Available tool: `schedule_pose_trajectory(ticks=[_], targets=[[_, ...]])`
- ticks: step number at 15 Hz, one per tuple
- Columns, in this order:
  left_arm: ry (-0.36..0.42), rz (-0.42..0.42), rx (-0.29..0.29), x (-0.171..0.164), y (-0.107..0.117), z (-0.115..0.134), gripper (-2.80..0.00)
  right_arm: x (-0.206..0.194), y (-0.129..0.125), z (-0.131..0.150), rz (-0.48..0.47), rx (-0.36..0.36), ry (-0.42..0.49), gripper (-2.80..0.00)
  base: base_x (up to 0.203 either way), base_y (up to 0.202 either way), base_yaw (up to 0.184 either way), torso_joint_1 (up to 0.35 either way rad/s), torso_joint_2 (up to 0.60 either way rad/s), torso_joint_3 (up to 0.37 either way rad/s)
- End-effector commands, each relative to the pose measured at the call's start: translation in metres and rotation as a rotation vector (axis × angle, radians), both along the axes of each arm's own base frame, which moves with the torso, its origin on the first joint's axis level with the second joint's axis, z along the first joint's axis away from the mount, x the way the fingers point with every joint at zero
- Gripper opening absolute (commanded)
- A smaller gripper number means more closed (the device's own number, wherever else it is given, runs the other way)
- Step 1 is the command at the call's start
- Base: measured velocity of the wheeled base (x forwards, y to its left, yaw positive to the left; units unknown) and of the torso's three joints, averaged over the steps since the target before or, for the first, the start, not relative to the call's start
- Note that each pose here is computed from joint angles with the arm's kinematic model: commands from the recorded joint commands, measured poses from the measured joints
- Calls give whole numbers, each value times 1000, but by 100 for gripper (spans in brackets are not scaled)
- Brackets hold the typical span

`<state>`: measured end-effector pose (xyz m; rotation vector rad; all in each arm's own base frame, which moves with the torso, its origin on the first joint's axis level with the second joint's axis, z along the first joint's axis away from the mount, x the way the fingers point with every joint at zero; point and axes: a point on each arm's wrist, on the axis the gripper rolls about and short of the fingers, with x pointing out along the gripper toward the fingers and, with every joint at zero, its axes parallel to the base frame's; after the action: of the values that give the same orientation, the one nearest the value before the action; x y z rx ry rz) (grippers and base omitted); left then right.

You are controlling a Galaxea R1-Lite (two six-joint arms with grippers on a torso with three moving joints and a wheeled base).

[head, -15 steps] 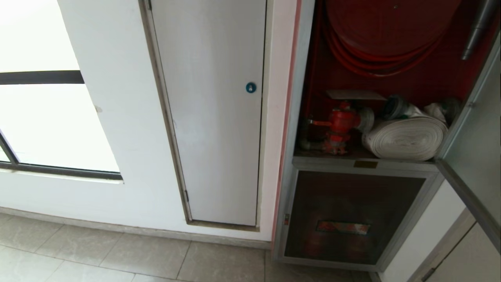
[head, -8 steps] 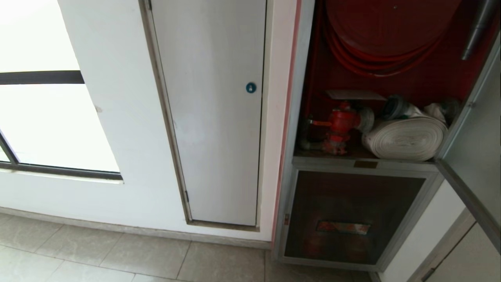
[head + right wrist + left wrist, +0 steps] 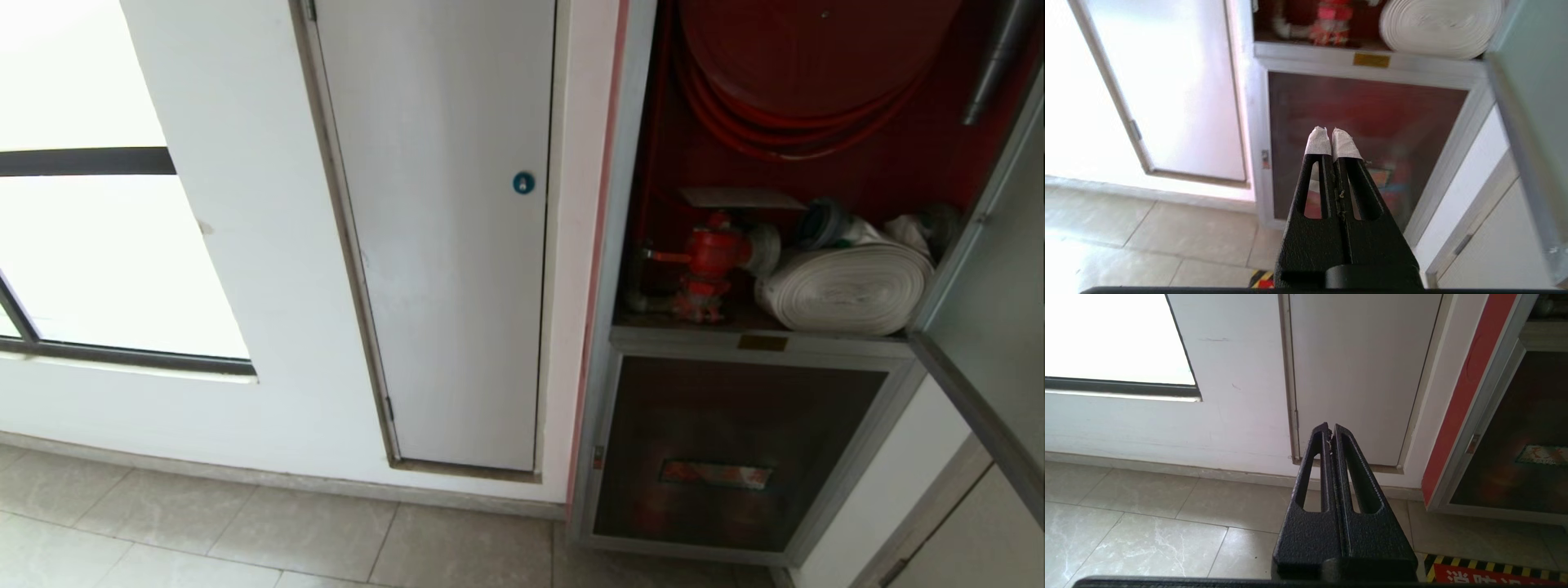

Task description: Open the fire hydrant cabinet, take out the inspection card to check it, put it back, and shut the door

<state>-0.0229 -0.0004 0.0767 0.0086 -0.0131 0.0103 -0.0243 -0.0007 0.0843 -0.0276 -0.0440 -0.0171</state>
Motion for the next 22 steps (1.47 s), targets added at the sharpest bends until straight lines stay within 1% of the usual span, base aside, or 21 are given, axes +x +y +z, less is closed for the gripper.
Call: schedule_pose_trajectory(ticks=[1, 3, 6, 22], targets=[[6, 1, 0, 0, 0, -2, -280, 1, 0, -7, 7, 3, 21, -280, 0, 0, 0, 0, 0, 0], [6, 1, -1, 0, 0, -2, -280, 1, 0, -9, 13, 5, 46, -280, 0, 0, 0, 0, 0, 0], [6, 1, 1, 0, 0, -2, -280, 1, 1, -9, 38, -4, 45, -280, 0, 0, 0, 0, 0, 0], [6, 1, 1, 0, 0, -2, -280, 1, 1, -9, 38, 6, 44, -280, 0, 0, 0, 0, 0, 0]])
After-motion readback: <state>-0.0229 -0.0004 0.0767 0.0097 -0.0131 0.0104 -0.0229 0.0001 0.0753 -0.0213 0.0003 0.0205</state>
